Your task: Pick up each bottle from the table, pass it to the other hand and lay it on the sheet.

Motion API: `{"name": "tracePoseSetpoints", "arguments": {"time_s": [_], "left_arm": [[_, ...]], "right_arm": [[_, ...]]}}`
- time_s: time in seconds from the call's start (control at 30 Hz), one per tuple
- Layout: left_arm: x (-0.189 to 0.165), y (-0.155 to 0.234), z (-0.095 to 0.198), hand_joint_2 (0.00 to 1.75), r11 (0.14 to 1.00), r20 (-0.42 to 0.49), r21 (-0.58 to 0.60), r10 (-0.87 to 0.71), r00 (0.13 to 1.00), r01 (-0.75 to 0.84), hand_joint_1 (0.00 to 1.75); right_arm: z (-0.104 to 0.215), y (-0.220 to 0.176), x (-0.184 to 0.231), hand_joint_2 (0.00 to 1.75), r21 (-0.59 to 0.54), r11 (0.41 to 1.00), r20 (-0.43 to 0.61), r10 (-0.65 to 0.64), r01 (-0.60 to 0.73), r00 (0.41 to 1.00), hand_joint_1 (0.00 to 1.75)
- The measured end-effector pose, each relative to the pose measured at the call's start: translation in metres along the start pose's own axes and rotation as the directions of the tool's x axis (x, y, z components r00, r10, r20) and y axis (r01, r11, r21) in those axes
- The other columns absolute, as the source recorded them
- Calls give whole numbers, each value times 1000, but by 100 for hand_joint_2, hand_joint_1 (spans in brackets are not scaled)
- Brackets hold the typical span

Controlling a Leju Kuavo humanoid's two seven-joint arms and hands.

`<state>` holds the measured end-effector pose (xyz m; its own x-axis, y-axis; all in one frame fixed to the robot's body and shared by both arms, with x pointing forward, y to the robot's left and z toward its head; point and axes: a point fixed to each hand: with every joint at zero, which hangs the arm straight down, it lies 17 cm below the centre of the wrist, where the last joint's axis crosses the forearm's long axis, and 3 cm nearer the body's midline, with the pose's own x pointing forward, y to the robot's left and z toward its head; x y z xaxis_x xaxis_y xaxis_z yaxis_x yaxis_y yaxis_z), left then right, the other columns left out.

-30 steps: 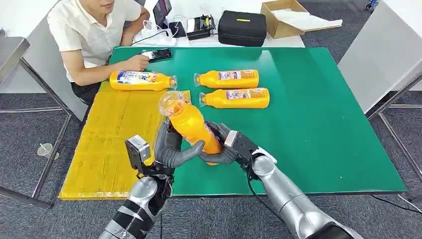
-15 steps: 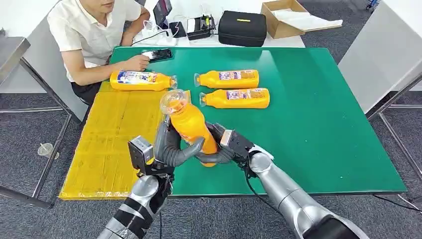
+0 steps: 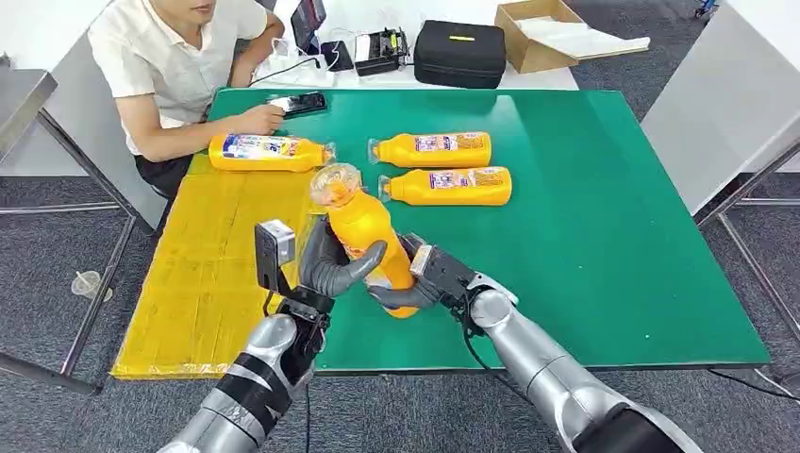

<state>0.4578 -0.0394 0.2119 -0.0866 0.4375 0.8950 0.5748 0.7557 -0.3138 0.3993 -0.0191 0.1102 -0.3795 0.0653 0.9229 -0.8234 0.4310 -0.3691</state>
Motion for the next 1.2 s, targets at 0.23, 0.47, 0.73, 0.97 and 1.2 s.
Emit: {"name": "tracePoseSetpoints", "arguments": {"time_s": [0.23, 0.47, 0.73, 0.97, 1.2], "left_arm": [[-2, 13, -3, 175, 998, -8, 58, -5, 1000, 5, 175], [12, 52, 8, 175, 945, 23, 212, -260, 965, 249, 175], [51, 90, 48, 175, 744, 66, 314, -637, 768, 590, 175], [63, 113, 66, 175, 382, -10, 295, -915, 402, 876, 175], [48, 143, 72, 175, 136, -84, 174, -985, 152, 975, 175]], "right_arm": [[-4, -7, -6, 0, -43, 996, -29, 72, -73, 997, 0], [15, -43, -34, 0, -246, 872, -196, 383, -423, 903, 0], [82, -82, -49, 0, -455, 699, -365, 419, -551, 832, 0], [127, -112, -45, 0, -551, 570, -446, 417, -610, 792, 0], [140, -124, -43, 0, -568, 528, -475, 415, -631, 776, 0]]}}
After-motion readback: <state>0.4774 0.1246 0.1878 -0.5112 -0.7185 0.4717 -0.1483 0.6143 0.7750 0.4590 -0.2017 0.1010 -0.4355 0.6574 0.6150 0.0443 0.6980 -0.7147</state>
